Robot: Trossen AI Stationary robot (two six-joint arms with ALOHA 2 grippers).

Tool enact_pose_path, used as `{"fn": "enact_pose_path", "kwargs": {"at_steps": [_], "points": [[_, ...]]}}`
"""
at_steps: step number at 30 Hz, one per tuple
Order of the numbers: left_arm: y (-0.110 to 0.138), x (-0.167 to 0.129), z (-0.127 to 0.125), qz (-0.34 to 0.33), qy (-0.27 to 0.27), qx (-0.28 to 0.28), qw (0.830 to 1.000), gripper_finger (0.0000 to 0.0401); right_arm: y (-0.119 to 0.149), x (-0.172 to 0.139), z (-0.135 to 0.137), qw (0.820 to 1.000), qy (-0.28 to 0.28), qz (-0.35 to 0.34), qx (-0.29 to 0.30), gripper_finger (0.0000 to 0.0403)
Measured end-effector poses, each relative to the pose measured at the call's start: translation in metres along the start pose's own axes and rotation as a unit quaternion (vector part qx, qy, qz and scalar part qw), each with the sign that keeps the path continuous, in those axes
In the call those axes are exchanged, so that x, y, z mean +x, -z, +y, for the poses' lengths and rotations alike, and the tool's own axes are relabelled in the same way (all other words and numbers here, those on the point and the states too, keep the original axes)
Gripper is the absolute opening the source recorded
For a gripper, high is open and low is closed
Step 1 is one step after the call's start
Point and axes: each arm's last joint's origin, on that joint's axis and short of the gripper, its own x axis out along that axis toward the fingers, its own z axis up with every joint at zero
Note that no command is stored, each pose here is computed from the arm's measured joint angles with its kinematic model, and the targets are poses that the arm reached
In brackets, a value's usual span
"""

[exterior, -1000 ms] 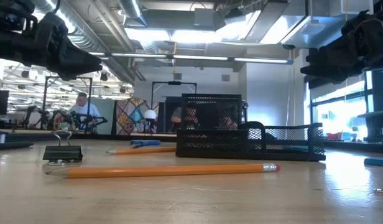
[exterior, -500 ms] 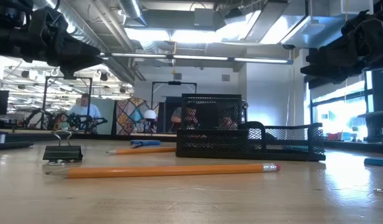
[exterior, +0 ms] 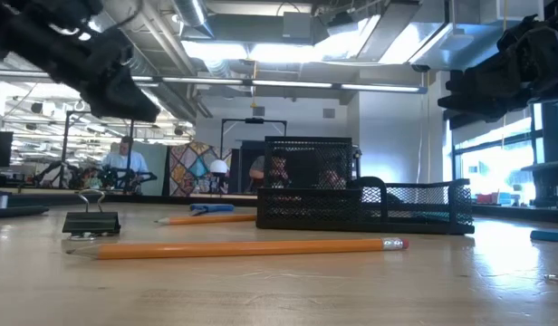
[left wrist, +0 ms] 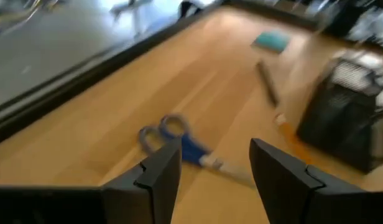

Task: Pick and place office supplies into organizer
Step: Put the left black pen into the black desk organizer

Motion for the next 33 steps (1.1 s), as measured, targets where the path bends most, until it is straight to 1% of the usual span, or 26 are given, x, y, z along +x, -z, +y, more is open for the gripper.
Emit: {"fn": "enact_pose_path", "kwargs": {"at_steps": [2,5,8,10,12,17,20,22,27,29,33], "points": [[-0.009,0.001,-0.002,0.044,-0.029,-0.001,0.999,0.0185,0.000,0.000,0.000,1.000,0.000,0.000,0.000,0.0310],[-0.024,0.003,-0.007,0.107,-0.055,-0.019,0.993,0.0184,0.000,0.000,0.000,1.000,0.000,0.000,0.000,0.0310],[-0.031,0.006,-0.010,0.184,-0.080,-0.046,0.978,0.0184,0.000,0.000,0.000,1.000,0.000,0.000,0.000,0.0310],[-0.032,0.008,-0.012,0.238,-0.100,-0.068,0.964,0.0184,0.000,0.000,0.000,1.000,0.000,0.000,0.000,0.0310],[-0.029,0.010,-0.012,0.287,-0.125,-0.094,0.945,0.0184,0.000,0.000,0.000,1.000,0.000,0.000,0.000,0.0310],[-0.014,0.015,-0.012,0.380,-0.193,-0.168,0.889,0.0184,0.000,0.000,0.000,1.000,0.000,0.000,-0.001,0.0310],[-0.007,0.018,-0.014,0.410,-0.236,-0.195,0.859,0.0184,0.000,0.000,0.000,1.000,0.000,0.000,-0.002,0.0310],[-0.003,0.020,-0.018,0.426,-0.242,-0.213,0.846,0.0184,0.000,0.000,0.000,1.000,0.000,0.000,-0.002,0.0310],[0.005,0.024,-0.030,0.465,-0.238,-0.243,0.817,0.0184,0.000,0.000,0.000,1.000,0.000,0.000,-0.004,0.0310],[0.008,0.025,-0.035,0.472,-0.245,-0.257,0.807,0.0184,0.000,0.000,0.000,1.000,0.000,0.000,-0.013,0.0310],[0.013,0.026,-0.043,0.468,-0.273,-0.280,0.793,0.0184,0.000,0.000,0.000,1.000,0.000,0.000,-0.025,0.0310]]}}
